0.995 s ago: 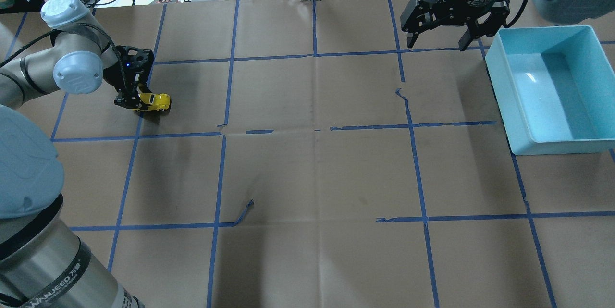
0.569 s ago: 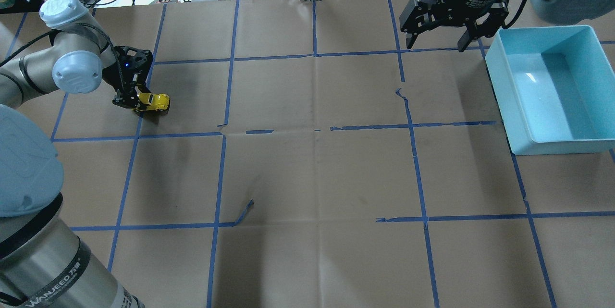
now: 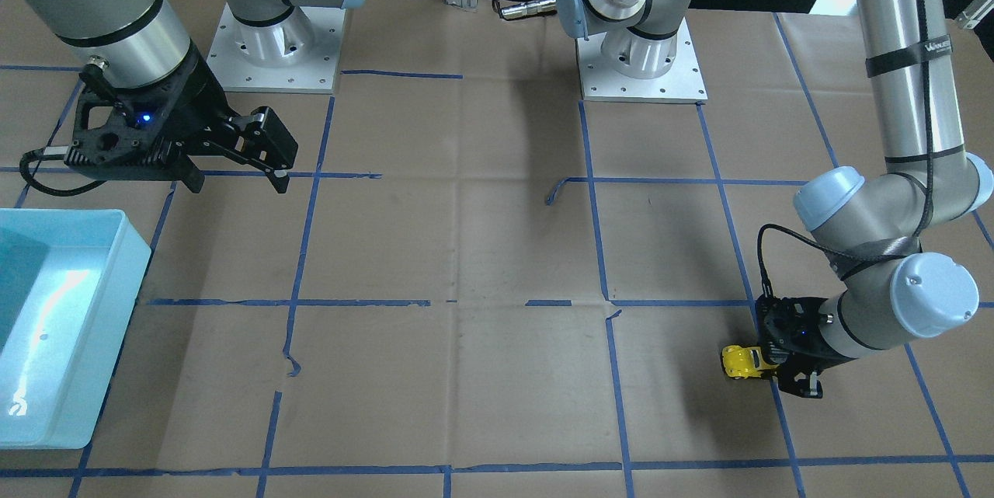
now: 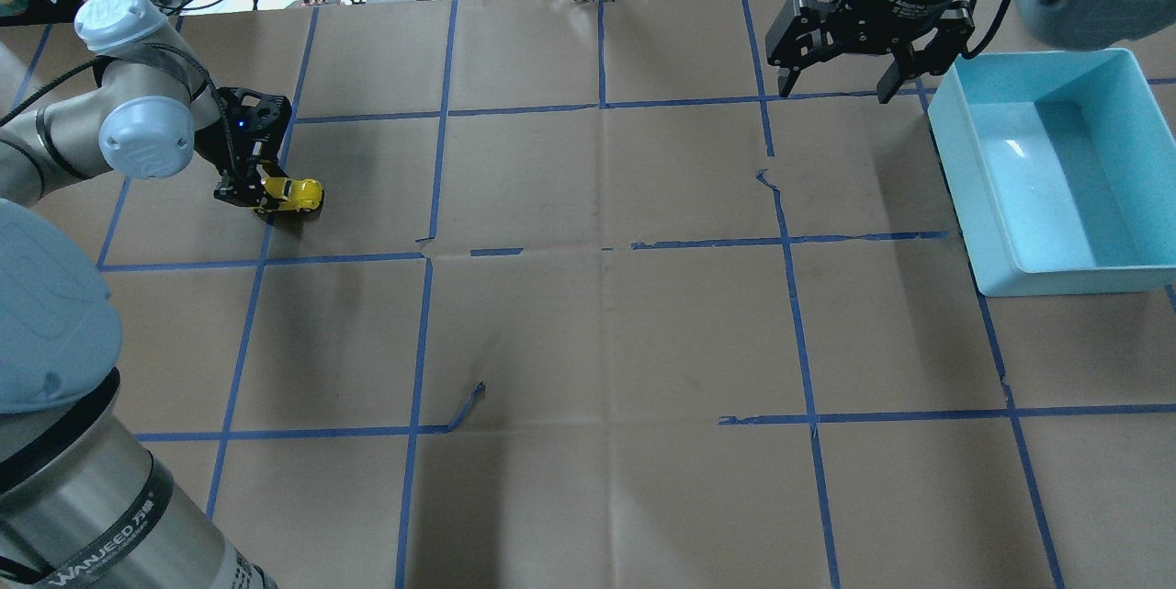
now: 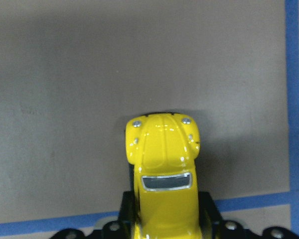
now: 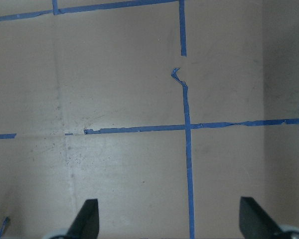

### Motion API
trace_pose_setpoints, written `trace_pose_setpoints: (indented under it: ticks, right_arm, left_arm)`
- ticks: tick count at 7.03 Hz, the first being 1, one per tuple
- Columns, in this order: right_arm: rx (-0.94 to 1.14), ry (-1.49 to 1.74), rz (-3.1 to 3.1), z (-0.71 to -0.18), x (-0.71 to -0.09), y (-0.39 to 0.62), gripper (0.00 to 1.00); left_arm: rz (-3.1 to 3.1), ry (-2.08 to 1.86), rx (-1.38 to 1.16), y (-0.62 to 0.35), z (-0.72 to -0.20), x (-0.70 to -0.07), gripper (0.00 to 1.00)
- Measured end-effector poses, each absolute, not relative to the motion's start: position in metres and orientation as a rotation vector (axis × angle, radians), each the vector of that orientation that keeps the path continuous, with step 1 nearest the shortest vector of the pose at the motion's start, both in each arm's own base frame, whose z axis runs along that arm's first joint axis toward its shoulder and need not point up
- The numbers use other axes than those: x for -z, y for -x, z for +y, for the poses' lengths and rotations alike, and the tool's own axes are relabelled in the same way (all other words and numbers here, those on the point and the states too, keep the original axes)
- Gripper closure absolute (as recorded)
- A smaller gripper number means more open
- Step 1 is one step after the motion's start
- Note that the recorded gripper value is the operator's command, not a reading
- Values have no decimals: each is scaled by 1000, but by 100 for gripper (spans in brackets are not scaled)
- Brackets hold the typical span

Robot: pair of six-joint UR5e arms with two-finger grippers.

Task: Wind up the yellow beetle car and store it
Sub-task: 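Keep dragging the held car backward along the table with left gripper, then open the left gripper and lift it, releasing the car to roll forward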

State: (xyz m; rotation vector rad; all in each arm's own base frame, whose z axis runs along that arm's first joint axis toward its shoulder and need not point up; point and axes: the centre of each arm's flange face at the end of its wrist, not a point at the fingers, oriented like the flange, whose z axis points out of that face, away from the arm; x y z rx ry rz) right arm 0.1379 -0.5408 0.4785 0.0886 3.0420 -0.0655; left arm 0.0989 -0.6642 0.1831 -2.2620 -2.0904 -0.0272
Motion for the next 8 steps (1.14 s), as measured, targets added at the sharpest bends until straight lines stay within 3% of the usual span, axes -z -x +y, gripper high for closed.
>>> trace_pose_setpoints:
  ticks: [4, 5, 6, 8]
  right_arm:
    - [66, -88, 3043, -543, -477, -138, 0]
    - [70, -88, 3043, -544, -478, -137, 0]
    - [72, -87, 3042, -545, -478, -137, 0]
    - [73, -87, 3042, -545, -479, -137, 0]
  left_arm:
    - [-2098, 2251, 22, -119, -660, -183, 91]
    - [-2095, 2253, 21, -121, -659, -183, 85]
    - [-2094, 2254, 21, -121, -659, -183, 2]
    - [-2100, 2249, 31, -121, -660, -184, 1]
